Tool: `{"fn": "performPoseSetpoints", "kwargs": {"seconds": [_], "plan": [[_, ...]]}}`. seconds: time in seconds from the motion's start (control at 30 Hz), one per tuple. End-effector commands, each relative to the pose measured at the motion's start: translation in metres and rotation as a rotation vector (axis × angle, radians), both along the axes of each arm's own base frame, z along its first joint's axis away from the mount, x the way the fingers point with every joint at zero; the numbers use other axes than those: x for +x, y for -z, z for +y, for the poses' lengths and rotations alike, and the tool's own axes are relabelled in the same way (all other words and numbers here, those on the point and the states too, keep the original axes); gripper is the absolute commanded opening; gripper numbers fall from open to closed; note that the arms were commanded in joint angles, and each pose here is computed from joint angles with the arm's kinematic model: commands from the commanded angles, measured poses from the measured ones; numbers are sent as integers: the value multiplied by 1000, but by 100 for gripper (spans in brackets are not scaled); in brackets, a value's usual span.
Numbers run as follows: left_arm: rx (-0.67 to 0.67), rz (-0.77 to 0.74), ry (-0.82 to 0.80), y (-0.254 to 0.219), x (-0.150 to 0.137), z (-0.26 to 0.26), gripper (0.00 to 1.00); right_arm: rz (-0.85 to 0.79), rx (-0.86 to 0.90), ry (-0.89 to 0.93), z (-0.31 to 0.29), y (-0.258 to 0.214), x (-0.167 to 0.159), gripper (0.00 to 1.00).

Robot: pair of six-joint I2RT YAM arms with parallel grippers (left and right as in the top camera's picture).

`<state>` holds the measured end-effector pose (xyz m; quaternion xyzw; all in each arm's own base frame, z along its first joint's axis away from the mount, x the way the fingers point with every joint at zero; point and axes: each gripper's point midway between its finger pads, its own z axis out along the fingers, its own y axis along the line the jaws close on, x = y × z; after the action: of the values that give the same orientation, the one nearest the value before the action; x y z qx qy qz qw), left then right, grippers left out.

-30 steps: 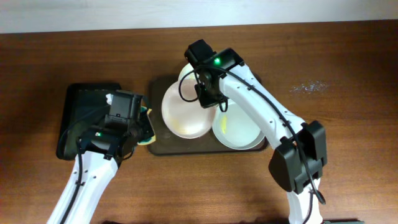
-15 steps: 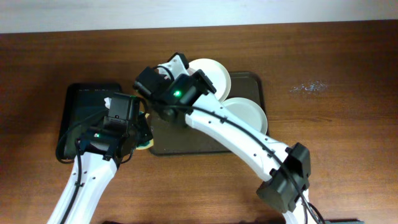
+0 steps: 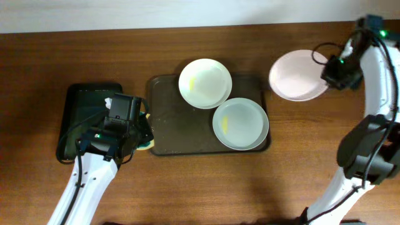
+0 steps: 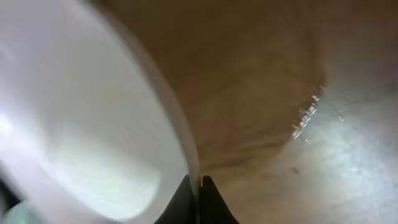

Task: Clean dirty plates on tray and stack at the side
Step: 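Carry the pink plate right and set it on the table, then grasp the cream plate rim with the right gripper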

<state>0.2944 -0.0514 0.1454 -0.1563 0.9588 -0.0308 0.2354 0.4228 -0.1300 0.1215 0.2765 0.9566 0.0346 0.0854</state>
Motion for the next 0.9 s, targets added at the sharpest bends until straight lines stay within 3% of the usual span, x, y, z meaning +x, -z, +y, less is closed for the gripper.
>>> {"fn": "performPoseSetpoints", "kwargs": {"seconds": [0.0, 0.03, 0.07, 0.13, 0.17, 0.37, 0.47, 0.5, 0.6, 0.63, 0.7, 0.73, 0.8, 0.83, 0.87], "plan": [[5, -14, 16, -4, 1, -1, 0, 31, 12, 54, -18, 43, -18, 5], [4, -15, 16, -4, 1, -1, 0, 21, 9, 51, -18, 52, -16, 5], [4, -15, 16, -4, 1, -1, 0, -3, 0, 35, -14, 52, -8, 17], [5, -14, 16, -4, 1, -1, 0, -55, 76, -63, 20, 48, 8, 91], [4, -17, 16, -4, 2, -1, 0, -101, 154, -154, 57, 42, 21, 98], [3, -19, 16, -5, 2, -1, 1, -280, 134, -543, 219, 23, 68, 98], [3, -19, 16, -5, 2, -1, 2, -296, 26, -542, 257, 46, 82, 100], [3, -19, 16, -5, 2, -1, 2, -296, 18, -565, 272, 59, 84, 83], [5, -14, 16, -3, 2, -1, 1, -259, 24, -528, 280, 84, 83, 75], [4, -14, 16, -3, 3, -1, 0, -244, 30, -528, 280, 93, 82, 61], [6, -7, 16, -1, 3, -1, 0, -231, 34, -539, 286, 100, 79, 59], [8, 0, 16, 2, 4, -2, 0, -228, 35, -549, 291, 103, 78, 49], [12, 20, 17, 8, 5, -2, 0, -242, 37, -574, 305, 109, 79, 45], [14, 27, 16, 10, 5, -2, 0, -262, 39, -585, 312, 107, 81, 31], [14, 28, 16, 10, 5, -2, 0, -271, 40, -587, 314, 106, 83, 25]]}}
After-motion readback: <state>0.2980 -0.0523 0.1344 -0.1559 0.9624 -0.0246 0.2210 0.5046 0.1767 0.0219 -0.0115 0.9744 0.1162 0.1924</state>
